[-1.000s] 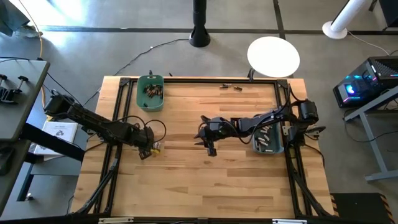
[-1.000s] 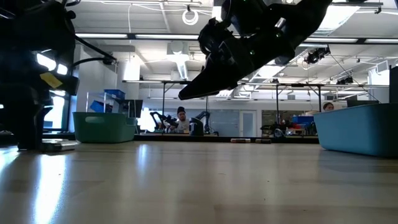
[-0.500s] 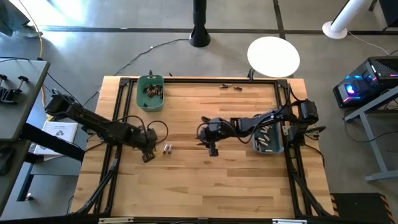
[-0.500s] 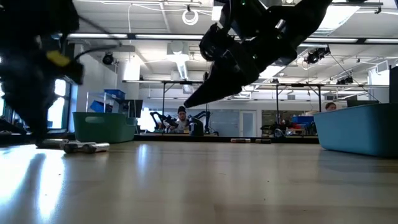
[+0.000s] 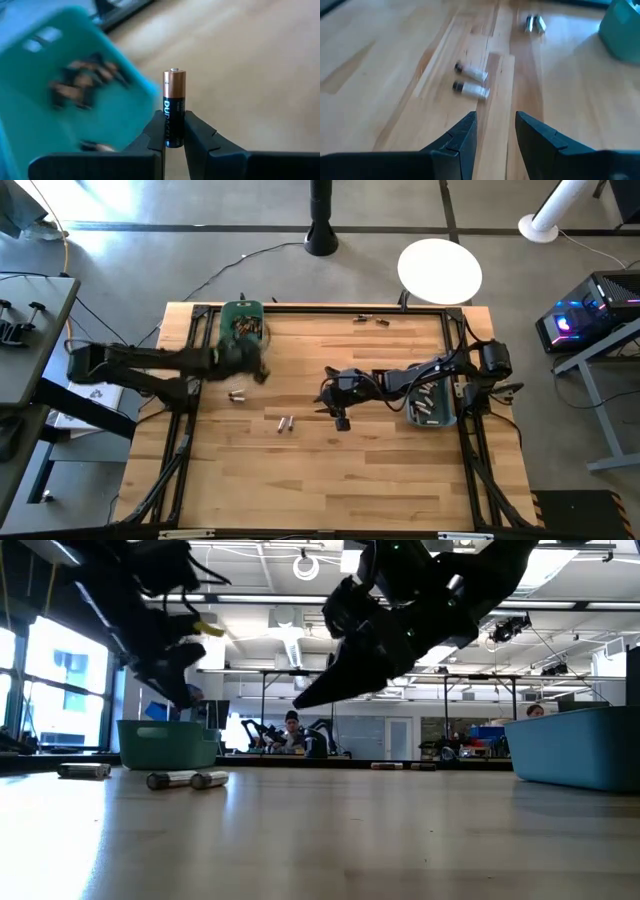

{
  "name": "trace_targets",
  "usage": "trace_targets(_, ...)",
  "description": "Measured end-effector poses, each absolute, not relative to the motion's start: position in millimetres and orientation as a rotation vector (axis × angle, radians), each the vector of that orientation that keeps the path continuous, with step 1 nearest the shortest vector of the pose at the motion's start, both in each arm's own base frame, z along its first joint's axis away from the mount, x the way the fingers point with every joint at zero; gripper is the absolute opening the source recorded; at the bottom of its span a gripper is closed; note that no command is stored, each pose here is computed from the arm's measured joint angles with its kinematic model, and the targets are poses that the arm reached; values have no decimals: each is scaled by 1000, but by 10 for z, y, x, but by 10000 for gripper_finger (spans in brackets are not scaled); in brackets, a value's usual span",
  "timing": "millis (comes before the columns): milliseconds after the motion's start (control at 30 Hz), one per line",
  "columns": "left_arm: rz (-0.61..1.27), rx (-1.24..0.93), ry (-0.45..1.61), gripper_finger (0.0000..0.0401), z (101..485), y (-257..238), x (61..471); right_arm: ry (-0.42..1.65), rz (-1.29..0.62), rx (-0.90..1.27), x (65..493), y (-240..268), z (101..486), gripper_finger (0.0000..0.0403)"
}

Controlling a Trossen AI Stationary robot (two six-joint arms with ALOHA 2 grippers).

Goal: Sort batteries
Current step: Put the black battery into the green bin

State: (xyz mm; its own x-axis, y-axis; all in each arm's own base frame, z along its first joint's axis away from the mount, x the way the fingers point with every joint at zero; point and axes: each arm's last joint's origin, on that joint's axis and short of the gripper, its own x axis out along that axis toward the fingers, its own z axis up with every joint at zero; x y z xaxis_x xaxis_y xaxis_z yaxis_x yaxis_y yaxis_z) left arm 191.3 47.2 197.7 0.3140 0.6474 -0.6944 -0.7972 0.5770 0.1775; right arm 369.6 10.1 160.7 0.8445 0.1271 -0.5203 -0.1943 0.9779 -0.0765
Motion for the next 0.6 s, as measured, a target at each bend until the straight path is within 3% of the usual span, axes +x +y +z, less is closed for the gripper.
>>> trace_targets(267,974,-460,903,28,2130,1479,1602,442,162,-131,3742,100,1691,129)
trace_targets(433,932,-618,1012,28,1885,1852,1449,435,156,-108,3746,99,1698,129)
trace_targets(600,903,-642,1125,36,1653,2047,1527,436,156,-108,3745,99,1697,129)
